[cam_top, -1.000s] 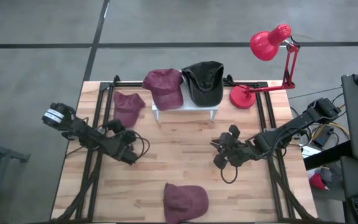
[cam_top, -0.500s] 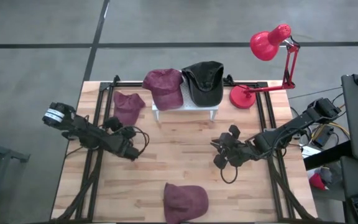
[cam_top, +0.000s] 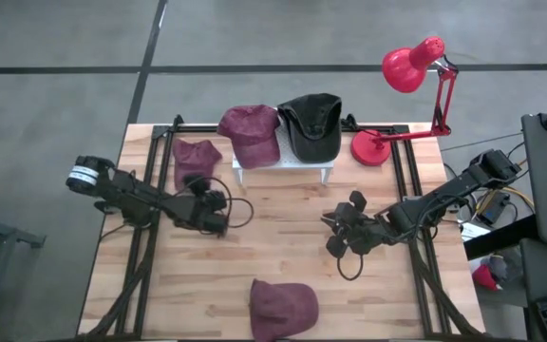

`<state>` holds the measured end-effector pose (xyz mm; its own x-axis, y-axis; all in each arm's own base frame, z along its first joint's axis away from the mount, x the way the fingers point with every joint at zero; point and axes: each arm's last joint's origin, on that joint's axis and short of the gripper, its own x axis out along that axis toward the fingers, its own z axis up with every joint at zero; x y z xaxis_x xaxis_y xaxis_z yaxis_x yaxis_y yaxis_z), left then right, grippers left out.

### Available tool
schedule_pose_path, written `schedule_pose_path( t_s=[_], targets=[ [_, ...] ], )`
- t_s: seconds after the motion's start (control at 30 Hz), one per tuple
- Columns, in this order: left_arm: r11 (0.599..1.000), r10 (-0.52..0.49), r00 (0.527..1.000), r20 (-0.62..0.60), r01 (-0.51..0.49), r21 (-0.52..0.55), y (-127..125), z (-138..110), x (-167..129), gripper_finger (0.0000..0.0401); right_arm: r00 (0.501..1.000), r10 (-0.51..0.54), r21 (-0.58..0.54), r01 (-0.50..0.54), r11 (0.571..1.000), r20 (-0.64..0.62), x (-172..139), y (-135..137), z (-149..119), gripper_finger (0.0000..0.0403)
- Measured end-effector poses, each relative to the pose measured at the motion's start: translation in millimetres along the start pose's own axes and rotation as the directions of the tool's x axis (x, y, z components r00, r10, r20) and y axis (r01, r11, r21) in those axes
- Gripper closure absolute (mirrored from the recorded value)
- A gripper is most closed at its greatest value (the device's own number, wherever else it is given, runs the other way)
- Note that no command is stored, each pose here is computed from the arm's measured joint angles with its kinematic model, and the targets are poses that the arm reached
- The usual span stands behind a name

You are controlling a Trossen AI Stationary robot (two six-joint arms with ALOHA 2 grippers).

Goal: Pick & Place hat
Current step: Stack the top red cap on the red cap on the shelf

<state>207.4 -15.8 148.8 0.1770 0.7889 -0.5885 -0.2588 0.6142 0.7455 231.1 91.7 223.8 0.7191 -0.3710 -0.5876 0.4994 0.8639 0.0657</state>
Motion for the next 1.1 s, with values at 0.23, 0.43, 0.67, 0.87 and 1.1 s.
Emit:
schedule_pose_path(
  t_s=[0.23, 0.43, 0.67, 0.87, 1.1],
  targets=[
    [0.997, -0.071, 0.996, -0.061, 0.072, 0.019, 18.1, 21.9, -22.3, 0.0240, 1.000, 0.003, 0.011, -0.003, 1.000, 0.000, -0.1, 0.2, 0.3, 0.0351],
    [0.999, -0.017, 0.981, -0.194, 0.026, 0.045, 46.0, 24.6, -42.2, 0.0240, 0.999, 0.030, 0.044, -0.030, 0.999, 0.018, -3.4, 1.1, 5.1, 0.0351],
    [0.995, -0.022, 0.982, -0.190, 0.039, 0.089, 55.4, 22.4, -48.2, 0.0240, 0.995, 0.072, -0.022, -0.071, 0.997, 0.069, -14.7, 9.8, 28.6, 0.0351],
    [0.986, -0.043, 0.986, -0.164, 0.068, 0.152, 54.5, 7.8, -53.6, 0.0241, 0.990, 0.095, -0.098, -0.085, 0.991, 0.100, -21.9, 14.7, 42.9, 0.0351],
    [0.970, -0.104, 0.980, -0.169, 0.137, 0.202, 41.9, -11.6, -59.6, 0.0256, 0.990, 0.096, -0.120, -0.084, 0.989, 0.102, -22.6, 15.1, 44.2, 0.0351]
  ],
)
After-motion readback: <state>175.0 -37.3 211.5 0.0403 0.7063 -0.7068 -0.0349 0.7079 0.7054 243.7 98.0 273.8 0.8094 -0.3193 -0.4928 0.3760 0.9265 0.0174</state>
